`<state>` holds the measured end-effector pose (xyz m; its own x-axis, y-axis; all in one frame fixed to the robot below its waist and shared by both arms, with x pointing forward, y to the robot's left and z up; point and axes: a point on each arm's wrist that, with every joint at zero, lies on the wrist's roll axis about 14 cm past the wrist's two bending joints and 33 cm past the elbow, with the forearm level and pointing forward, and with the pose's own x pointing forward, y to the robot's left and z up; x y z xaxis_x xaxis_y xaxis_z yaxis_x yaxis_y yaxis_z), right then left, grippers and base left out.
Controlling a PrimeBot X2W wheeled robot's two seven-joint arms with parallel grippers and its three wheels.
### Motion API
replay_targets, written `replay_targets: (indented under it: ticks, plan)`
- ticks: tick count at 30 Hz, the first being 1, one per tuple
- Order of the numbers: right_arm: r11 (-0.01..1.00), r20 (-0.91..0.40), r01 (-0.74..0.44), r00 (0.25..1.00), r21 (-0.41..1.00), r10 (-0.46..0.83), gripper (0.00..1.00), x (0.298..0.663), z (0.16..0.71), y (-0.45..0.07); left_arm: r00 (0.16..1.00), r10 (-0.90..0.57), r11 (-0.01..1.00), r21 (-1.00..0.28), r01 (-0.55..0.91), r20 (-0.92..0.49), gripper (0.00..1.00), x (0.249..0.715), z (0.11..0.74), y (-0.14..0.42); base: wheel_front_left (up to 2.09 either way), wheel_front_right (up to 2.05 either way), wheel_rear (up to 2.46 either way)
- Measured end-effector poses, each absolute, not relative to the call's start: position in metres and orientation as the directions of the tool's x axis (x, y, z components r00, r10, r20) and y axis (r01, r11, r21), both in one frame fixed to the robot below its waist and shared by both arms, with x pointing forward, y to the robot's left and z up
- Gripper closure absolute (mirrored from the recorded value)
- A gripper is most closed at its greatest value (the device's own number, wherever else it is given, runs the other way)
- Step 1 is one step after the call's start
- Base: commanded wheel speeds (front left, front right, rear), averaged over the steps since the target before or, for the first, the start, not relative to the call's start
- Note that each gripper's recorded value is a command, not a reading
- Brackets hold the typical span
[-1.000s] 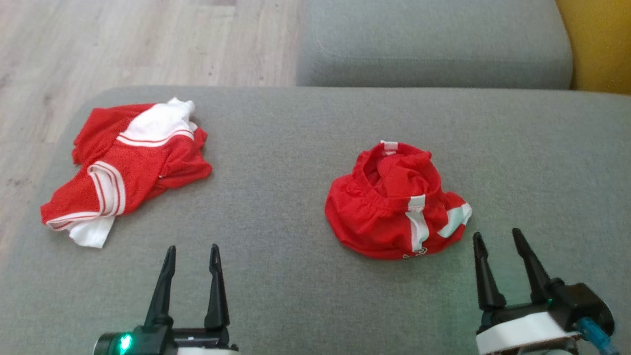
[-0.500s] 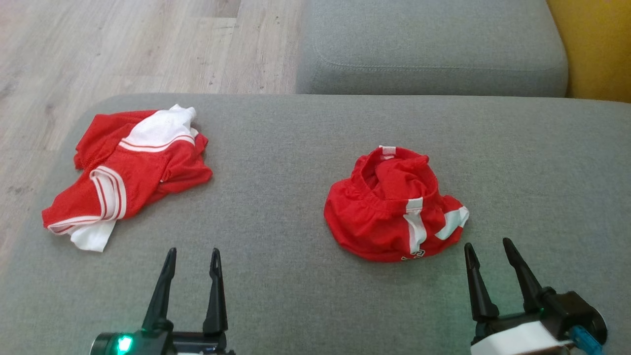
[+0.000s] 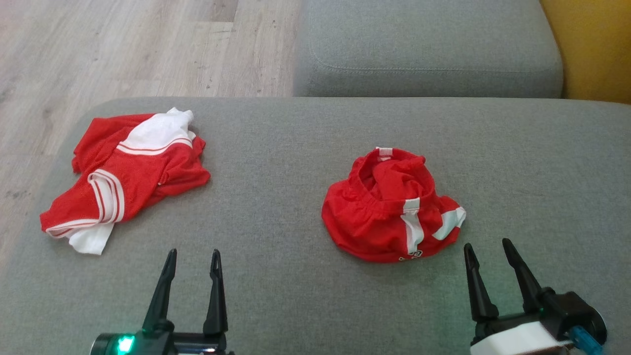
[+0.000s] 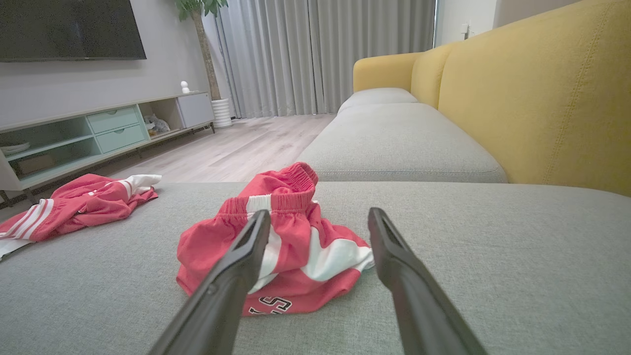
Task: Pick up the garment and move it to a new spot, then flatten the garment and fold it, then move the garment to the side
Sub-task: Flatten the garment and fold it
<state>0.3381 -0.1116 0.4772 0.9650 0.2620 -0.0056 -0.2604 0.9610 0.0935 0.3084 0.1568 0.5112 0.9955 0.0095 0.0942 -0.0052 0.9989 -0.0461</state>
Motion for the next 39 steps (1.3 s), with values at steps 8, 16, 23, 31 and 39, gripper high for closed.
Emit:
replay_targets:
  ticks: [8,16,23,31,39]
  plan:
    - [0.961,-0.008,-0.258,0.966,0.094,0.260,0.00,0.338,0.476,-0.112,0.996,0.010,0.999,-0.040,-0.006,0.094,0.00,0.309,0.511,0.156,0.00,0.00,0.00]
    - [0.964,-0.022,-0.246,0.968,0.100,0.249,0.00,0.336,0.472,-0.115,0.995,-0.047,0.999,-0.014,0.049,0.090,0.00,0.314,0.510,0.142,0.00,0.00,0.00]
    - [0.975,-0.043,-0.184,0.981,0.127,0.191,0.00,0.333,0.465,-0.132,0.938,-0.337,0.941,0.000,0.338,0.080,0.00,0.340,0.507,0.074,0.00,0.00,0.00]
    - [0.984,-0.053,-0.121,0.990,0.132,0.129,0.00,0.329,0.463,-0.150,0.774,-0.633,0.765,0.162,0.623,0.007,0.00,0.368,0.498,-0.006,0.00,0.00,0.00]
    - [0.992,-0.073,-0.048,0.996,0.114,0.056,0.00,0.335,0.458,-0.172,0.587,-0.793,0.535,0.274,0.799,-0.162,0.00,0.391,0.479,-0.077,0.00,0.00,0.00]
